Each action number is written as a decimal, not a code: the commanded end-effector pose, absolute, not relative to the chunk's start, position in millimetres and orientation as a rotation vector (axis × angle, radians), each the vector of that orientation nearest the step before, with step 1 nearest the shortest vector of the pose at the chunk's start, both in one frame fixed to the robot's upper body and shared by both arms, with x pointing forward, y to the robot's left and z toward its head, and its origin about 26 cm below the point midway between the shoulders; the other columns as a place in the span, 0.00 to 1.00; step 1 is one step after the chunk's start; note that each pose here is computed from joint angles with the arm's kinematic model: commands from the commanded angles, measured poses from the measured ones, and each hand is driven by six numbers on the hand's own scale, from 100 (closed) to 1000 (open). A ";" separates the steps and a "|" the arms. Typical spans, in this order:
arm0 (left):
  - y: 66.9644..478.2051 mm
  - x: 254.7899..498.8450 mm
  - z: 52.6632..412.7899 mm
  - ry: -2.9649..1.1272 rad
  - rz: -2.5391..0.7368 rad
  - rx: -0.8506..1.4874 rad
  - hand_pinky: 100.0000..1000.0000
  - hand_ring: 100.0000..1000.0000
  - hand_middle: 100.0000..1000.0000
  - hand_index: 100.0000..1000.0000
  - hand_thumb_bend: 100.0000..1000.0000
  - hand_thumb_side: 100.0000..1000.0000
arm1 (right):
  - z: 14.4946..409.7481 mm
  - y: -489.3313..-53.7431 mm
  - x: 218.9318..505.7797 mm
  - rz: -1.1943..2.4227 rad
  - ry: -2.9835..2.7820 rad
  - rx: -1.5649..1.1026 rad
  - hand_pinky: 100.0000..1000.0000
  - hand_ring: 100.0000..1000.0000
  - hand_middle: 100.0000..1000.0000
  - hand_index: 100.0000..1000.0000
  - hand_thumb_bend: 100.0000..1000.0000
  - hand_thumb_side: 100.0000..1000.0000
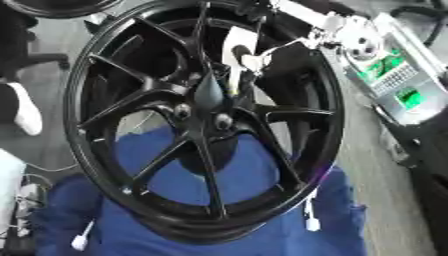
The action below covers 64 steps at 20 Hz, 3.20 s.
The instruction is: Pull the pin out of the wheel hub.
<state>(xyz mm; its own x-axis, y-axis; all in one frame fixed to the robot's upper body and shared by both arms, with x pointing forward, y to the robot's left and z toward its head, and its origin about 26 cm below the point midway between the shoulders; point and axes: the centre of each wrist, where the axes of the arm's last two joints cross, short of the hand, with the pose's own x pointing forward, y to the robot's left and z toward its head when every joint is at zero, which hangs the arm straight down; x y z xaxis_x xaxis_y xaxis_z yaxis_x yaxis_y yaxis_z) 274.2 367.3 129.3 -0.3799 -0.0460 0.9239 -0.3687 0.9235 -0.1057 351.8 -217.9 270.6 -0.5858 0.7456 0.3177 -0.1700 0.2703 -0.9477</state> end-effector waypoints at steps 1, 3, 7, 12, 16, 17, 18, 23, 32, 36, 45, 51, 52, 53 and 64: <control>369.9 274.6 137.2 -1.962 0.340 0.312 0.76 0.73 0.71 0.77 0.11 0.79 | 279.9 -221.3 353.7 1.428 -1.737 -0.543 0.97 0.82 0.80 0.97 0.06 0.27; 369.8 274.7 137.3 -1.963 0.340 0.310 0.76 0.73 0.71 0.77 0.11 0.79 | 279.2 -222.7 356.2 1.425 -1.730 -0.549 0.97 0.82 0.80 0.97 0.07 0.28; 369.8 274.7 137.1 -1.962 0.341 0.310 0.76 0.73 0.71 0.77 0.11 0.79 | 274.6 -227.8 359.4 1.423 -1.712 -0.559 0.97 0.83 0.81 0.97 0.07 0.29; 369.2 275.4 138.0 -1.965 0.339 0.307 0.76 0.73 0.71 0.77 0.11 0.79 | 273.0 -229.9 358.9 1.432 -1.708 -0.553 0.97 0.83 0.81 0.97 0.07 0.30; 369.6 275.3 137.7 -1.963 0.340 0.309 0.76 0.73 0.71 0.77 0.11 0.79 | 273.1 -230.5 358.8 1.435 -1.705 -0.551 0.97 0.83 0.80 0.96 0.06 0.30; 369.6 275.3 137.4 -1.962 0.341 0.309 0.76 0.73 0.71 0.77 0.11 0.79 | 273.2 -230.7 358.9 1.434 -1.704 -0.550 0.97 0.82 0.79 0.96 0.05 0.30; 369.6 275.3 137.2 -1.962 0.341 0.309 0.76 0.73 0.71 0.77 0.11 0.79 | 273.2 -230.8 358.9 1.432 -1.705 -0.548 0.97 0.81 0.77 0.95 0.04 0.31; 369.5 275.5 137.3 -1.962 0.341 0.309 0.76 0.73 0.71 0.77 0.10 0.79 | 273.8 -230.0 357.8 1.430 -1.698 -0.519 0.94 0.78 0.61 0.91 0.00 0.35; 369.4 275.5 136.4 -1.959 0.345 0.308 0.76 0.72 0.70 0.77 0.10 0.79 | 272.1 -229.8 358.4 1.484 -1.665 -0.507 0.94 0.79 0.58 0.90 0.00 0.40; 369.2 275.7 136.8 -1.962 0.346 0.307 0.76 0.72 0.70 0.77 0.10 0.79 | 272.0 -230.4 358.5 1.498 -1.652 -0.505 0.93 0.78 0.53 0.87 0.00 0.42; 369.0 276.2 137.2 -1.963 0.345 0.304 0.76 0.72 0.70 0.76 0.10 0.79 | 273.9 -231.7 358.1 1.452 -1.660 -0.493 0.87 0.70 0.36 0.70 0.00 0.35; 369.5 276.2 137.0 -1.962 0.346 0.307 0.77 0.72 0.70 0.76 0.10 0.79 | 277.3 -231.5 355.8 1.405 -1.683 -0.479 0.78 0.54 0.25 0.57 0.00 0.22; 369.7 276.2 136.9 -1.961 0.347 0.307 0.77 0.72 0.70 0.76 0.10 0.79 | 277.7 -231.6 355.5 1.397 -1.685 -0.476 0.76 0.53 0.23 0.55 0.00 0.21; 369.9 276.0 136.7 -1.961 0.347 0.309 0.77 0.72 0.70 0.76 0.10 0.79 | 278.7 -231.8 355.1 1.386 -1.689 -0.475 0.75 0.50 0.21 0.53 0.00 0.20; 371.2 275.5 136.2 -1.959 0.350 0.315 0.77 0.72 0.70 0.76 0.10 0.78 | 315.3 -242.3 334.7 1.216 -1.817 -0.430 0.71 0.43 0.16 0.47 0.00 0.03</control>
<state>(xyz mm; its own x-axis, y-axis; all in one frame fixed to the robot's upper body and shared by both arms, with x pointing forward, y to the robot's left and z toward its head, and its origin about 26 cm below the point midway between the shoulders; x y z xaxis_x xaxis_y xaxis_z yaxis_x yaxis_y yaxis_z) 276.1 367.7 128.7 -0.3776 -0.0438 0.9249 -0.3696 0.9230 -0.1072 343.1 -234.3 295.0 -0.5340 0.6813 0.5007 -0.2364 0.4483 -0.8621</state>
